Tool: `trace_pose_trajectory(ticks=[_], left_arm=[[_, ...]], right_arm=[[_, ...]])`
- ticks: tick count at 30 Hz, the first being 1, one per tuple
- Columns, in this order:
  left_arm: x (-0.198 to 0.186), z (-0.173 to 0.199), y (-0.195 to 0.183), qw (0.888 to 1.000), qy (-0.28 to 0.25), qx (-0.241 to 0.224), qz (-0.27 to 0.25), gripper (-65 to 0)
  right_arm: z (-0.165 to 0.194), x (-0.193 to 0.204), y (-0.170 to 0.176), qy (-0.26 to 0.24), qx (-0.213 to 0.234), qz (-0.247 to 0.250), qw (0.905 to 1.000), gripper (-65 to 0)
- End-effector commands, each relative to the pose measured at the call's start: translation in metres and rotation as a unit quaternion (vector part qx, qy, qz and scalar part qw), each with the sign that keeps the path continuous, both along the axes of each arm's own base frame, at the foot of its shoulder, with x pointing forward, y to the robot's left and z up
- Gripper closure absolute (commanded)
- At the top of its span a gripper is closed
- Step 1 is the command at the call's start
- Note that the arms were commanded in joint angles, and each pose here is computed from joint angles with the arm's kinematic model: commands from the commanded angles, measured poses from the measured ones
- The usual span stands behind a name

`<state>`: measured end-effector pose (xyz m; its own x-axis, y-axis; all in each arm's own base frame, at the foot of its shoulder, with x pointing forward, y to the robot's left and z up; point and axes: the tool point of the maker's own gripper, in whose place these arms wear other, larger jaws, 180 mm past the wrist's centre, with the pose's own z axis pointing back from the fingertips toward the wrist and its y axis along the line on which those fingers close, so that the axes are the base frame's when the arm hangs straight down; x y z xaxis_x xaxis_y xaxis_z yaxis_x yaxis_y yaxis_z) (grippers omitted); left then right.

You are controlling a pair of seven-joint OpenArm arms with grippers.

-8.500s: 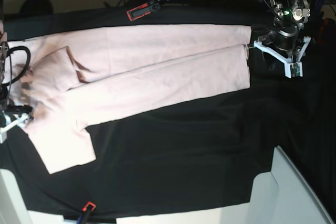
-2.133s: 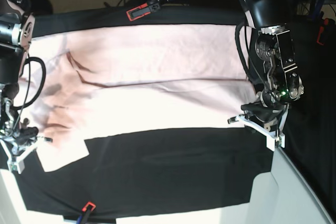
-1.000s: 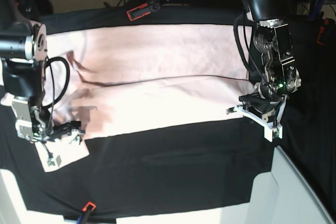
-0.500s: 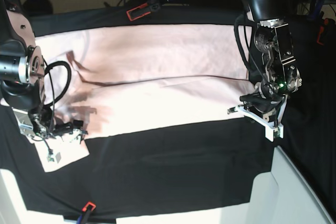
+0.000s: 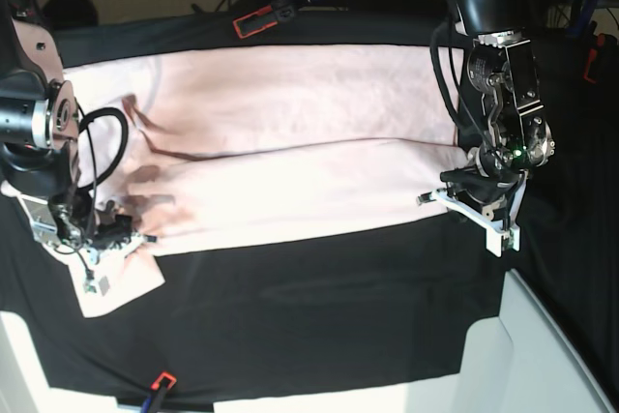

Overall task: Fold the T-shirt properly
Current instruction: 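Pull the shirt end with the right gripper away from the left gripper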

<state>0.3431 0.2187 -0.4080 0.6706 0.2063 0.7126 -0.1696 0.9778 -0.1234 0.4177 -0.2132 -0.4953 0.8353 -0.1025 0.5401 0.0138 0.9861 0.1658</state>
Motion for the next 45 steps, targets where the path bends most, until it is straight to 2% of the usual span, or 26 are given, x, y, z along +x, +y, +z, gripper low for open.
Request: trace_pose_trajectory(ticks=[1,4,6,9,15,20,22,28,34,39,45], left_arm=[[0.012,0.018,0.003,0.999,-0.03,0.009,-0.002,0.0],[0.017,0.033,0.001,0.999,-0.05,0.015,-0.007,0.0],[0.019,0.043,0.001,0.998,-0.064,0.02,-0.008,0.0],[0.02,0.049,-0.001,0.997,-0.072,0.02,-0.009,0.0],[0.021,0.051,-0.001,0.997,-0.074,0.02,-0.008,0.0],[0.025,0.065,0.0,0.995,-0.093,0.027,-0.01,0.0],[0.026,0.07,0.001,0.995,-0.1,0.029,-0.01,0.0],[0.025,0.086,-0.003,0.992,-0.12,0.036,-0.016,0.0],[0.013,0.094,-0.005,0.993,-0.107,0.044,-0.024,0.0],[-0.003,0.093,-0.005,0.993,-0.104,0.054,-0.029,0.0],[-0.012,0.081,-0.025,0.992,-0.086,0.064,-0.071,0.0]], right_arm=[[0.022,0.02,-0.024,-0.025,-0.024,-0.013,0.9993,0.0],[0.037,0.032,-0.028,-0.055,-0.035,-0.006,0.9978,0.0],[0.043,0.031,-0.041,-0.063,-0.051,-0.004,0.9967,0.0],[0.055,0.032,-0.041,-0.072,-0.068,0.011,0.995,0.0],[0.105,0.041,-0.036,-0.131,-0.108,0.042,0.9845,0.0],[0.139,0.039,-0.061,-0.137,-0.108,-0.006,0.9846,0.0],[0.146,0.037,-0.063,-0.132,-0.113,-0.007,0.9847,0.0],[0.152,0.018,-0.063,-0.135,-0.135,0.003,0.9815,0.0],[0.14,-0.007,-0.063,-0.105,-0.146,0.01,0.9837,0.0],[0.14,-0.032,-0.072,-0.095,-0.135,-0.027,0.9859,0.0],[0.132,-0.057,-0.064,-0.07,-0.133,-0.028,0.9882,0.0]])
